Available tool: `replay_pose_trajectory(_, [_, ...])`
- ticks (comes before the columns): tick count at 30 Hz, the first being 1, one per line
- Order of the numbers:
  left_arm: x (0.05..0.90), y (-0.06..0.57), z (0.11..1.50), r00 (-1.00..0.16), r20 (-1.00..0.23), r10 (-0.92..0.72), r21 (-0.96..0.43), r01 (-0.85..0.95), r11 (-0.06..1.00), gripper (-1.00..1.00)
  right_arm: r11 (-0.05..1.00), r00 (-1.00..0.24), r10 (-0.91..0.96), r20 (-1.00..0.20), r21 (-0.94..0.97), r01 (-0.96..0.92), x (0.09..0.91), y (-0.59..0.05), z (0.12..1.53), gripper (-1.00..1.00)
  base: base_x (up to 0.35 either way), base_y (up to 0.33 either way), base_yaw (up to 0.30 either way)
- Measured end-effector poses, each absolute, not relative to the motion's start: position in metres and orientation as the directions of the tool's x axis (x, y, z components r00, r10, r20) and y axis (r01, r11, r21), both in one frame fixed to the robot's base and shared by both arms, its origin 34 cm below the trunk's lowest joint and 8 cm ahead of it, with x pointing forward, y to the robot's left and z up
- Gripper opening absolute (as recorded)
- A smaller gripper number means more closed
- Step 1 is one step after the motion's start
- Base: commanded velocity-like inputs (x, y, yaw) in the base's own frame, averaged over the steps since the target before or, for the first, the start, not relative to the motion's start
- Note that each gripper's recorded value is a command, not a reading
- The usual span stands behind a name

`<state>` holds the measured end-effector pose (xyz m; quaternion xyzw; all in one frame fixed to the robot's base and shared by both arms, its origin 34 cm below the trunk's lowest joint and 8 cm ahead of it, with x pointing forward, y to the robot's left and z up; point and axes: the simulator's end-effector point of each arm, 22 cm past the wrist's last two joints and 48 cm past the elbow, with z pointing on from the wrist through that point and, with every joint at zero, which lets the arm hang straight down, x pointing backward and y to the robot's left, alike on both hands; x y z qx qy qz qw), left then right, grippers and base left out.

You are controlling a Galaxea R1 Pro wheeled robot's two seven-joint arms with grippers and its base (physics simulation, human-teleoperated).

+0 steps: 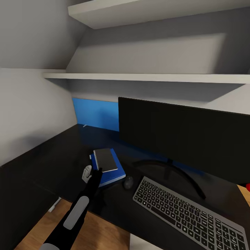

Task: In the bedroom, organize the workspace by keeping the computer under the desk, ensuring the monitor is on the desk, placing the keyboard on the desk next to the monitor, placing the mouse on the desk next to the keyboard, moving the folder from the swivel chair onto the desk next to the mouse, stacking the notebook on top of the folder with the pen on top of the notebook, and positioning the swivel chair next to the desk.

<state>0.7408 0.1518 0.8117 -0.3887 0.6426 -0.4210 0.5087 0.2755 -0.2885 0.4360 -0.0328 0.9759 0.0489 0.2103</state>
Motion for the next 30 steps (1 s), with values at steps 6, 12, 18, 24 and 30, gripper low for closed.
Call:
replay_pose_trajectory(6, [0.7408,0.1521,0.8116,-0.180,-0.326,-0.928,-0.937,-0.071,0.343,-1.00,0.993,-0.910,-0.043,-0.413,0.082,-0.085,0.2753,-0.2885,0.4360,1.00,0.018,0.000,0.000])
replay_pose_trajectory(12, [0.7409,0.1527,0.8112,-0.180,-0.323,-0.929,-0.938,-0.073,0.340,1.00,0.993,-0.909,-0.043,-0.414,0.082,-0.085,0.2758,-0.2885,0.4360,1.00,0.005,0.000,0.000])
replay_pose_trajectory(18, [0.7410,0.1536,0.8112,-0.178,-0.319,-0.931,-0.939,-0.074,0.336,1.00,0.993,-0.910,-0.043,-0.413,0.082,-0.084,0.2750,-0.2885,0.4359,1.00,0.000,0.000,0.000])
replay_pose_trajectory(24, [0.7413,0.1543,0.8123,-0.175,-0.316,-0.932,-0.941,-0.071,0.332,1.00,0.993,-0.910,-0.043,-0.413,0.082,-0.085,0.2752,-0.2885,0.4360,1.00,0.000,0.000,0.000])
replay_pose_trajectory(30, [0.7415,0.1553,0.8130,-0.173,-0.315,-0.933,-0.941,-0.069,0.331,1.00,0.993,-0.910,-0.043,-0.413,0.082,-0.085,0.2755,-0.2885,0.4360,1.00,0.000,0.000,0.000])
